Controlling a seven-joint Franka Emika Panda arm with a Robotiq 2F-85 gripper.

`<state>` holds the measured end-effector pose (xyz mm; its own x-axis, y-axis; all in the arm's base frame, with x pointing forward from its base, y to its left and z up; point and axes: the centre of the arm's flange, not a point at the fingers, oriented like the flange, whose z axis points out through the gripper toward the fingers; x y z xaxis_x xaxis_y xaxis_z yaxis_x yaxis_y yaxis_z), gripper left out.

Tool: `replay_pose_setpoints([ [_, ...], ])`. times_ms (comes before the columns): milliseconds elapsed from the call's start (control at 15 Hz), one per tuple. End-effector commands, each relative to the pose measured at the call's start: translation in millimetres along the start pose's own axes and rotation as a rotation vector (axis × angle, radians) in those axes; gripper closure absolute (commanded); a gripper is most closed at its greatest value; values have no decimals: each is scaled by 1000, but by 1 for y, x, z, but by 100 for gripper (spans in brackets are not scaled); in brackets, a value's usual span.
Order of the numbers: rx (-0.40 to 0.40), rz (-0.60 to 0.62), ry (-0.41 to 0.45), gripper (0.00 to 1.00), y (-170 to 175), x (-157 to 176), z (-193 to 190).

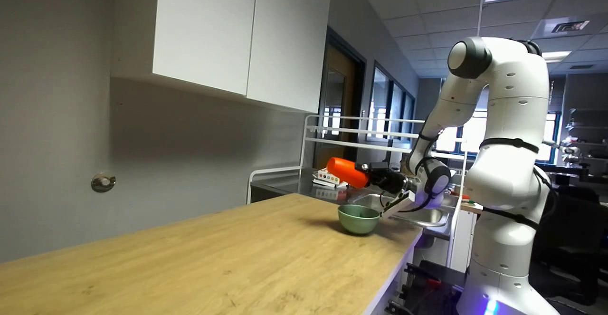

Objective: Pour the contents from the cup to the bowl

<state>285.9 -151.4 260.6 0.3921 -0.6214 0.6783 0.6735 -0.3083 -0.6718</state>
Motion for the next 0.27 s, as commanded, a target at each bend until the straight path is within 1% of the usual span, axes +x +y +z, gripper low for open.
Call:
replay_pose_setpoints([
  [0, 17, -17, -6, 99, -16, -5, 3],
  [200, 6, -20, -20, 99, -17, -5, 4],
])
